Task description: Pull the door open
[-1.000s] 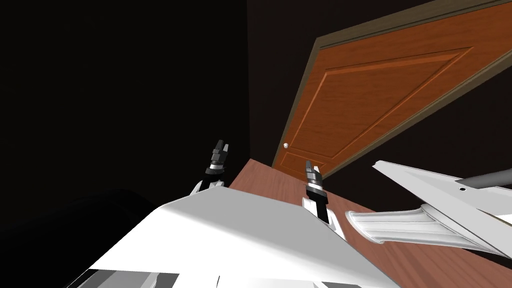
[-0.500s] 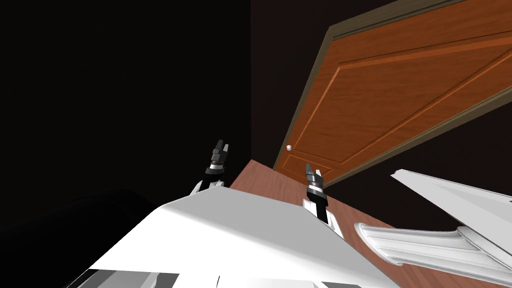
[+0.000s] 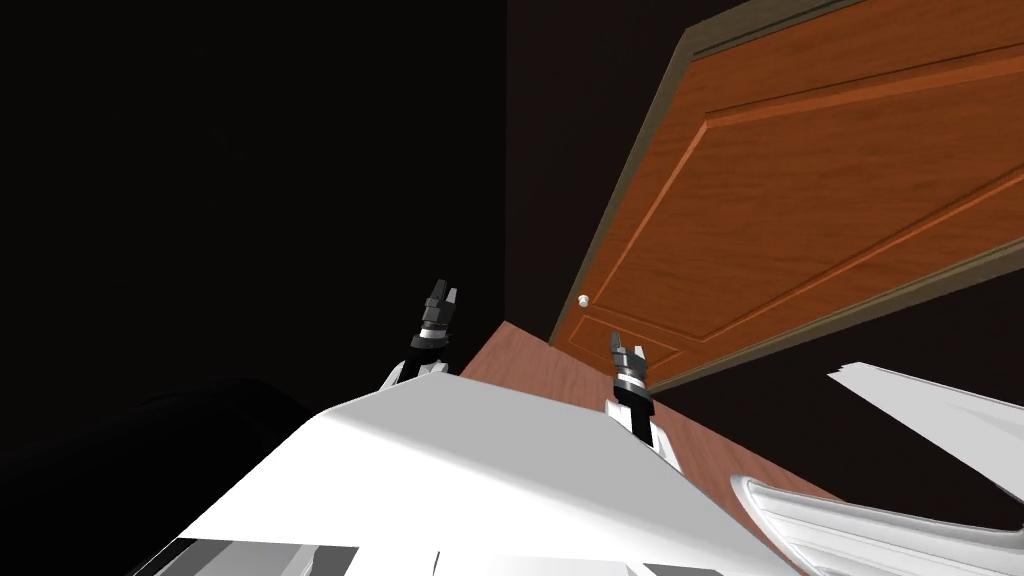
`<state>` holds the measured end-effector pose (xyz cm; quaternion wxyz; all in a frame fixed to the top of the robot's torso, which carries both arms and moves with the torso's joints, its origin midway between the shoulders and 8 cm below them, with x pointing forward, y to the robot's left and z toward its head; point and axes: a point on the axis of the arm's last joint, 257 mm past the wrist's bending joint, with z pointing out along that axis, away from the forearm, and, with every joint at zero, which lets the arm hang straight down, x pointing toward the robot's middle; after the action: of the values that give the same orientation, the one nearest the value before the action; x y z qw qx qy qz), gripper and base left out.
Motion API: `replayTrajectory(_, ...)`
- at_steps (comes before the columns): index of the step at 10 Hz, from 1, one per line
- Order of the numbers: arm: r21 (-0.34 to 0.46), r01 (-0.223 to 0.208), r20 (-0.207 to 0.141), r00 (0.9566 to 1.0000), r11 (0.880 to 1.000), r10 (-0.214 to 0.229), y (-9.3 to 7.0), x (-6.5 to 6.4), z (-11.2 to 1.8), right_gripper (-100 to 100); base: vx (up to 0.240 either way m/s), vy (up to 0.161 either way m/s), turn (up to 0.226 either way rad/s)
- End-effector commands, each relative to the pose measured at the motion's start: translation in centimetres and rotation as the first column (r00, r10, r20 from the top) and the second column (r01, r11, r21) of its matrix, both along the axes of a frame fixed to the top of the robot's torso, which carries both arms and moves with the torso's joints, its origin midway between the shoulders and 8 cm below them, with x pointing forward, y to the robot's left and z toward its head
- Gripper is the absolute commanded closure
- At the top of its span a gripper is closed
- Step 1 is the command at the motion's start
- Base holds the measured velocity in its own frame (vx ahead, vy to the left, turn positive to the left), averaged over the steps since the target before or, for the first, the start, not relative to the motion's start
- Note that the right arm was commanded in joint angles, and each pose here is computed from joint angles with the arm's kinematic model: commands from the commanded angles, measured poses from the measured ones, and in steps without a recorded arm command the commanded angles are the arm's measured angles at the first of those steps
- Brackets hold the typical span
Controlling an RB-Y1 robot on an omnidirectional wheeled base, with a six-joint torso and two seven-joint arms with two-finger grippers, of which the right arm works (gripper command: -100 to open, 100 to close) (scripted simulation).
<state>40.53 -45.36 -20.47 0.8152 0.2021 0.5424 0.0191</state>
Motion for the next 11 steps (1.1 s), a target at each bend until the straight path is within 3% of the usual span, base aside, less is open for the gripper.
replayTrajectory(1,-0.027,0.030,-0.029,0.9991,0.999,-0.031,-0.8,-0.2,-1.1,-100,0.099,-0.025,0.095)
replayTrajectory(3,-0.055,0.063,-0.063,0.9958,0.996,-0.066,-1.6,-0.4,-2.6,-100,0.101,-0.029,0.088)
replayTrajectory(6,-0.095,0.106,-0.112,0.9868,0.990,-0.117,-2.5,-0.7,-4.7,-100,0.092,-0.035,0.077)
replayTrajectory(11,-0.152,0.161,-0.190,0.9634,0.975,-0.189,-3.5,-1.3,-8.2,-100,0.093,-0.038,0.078)
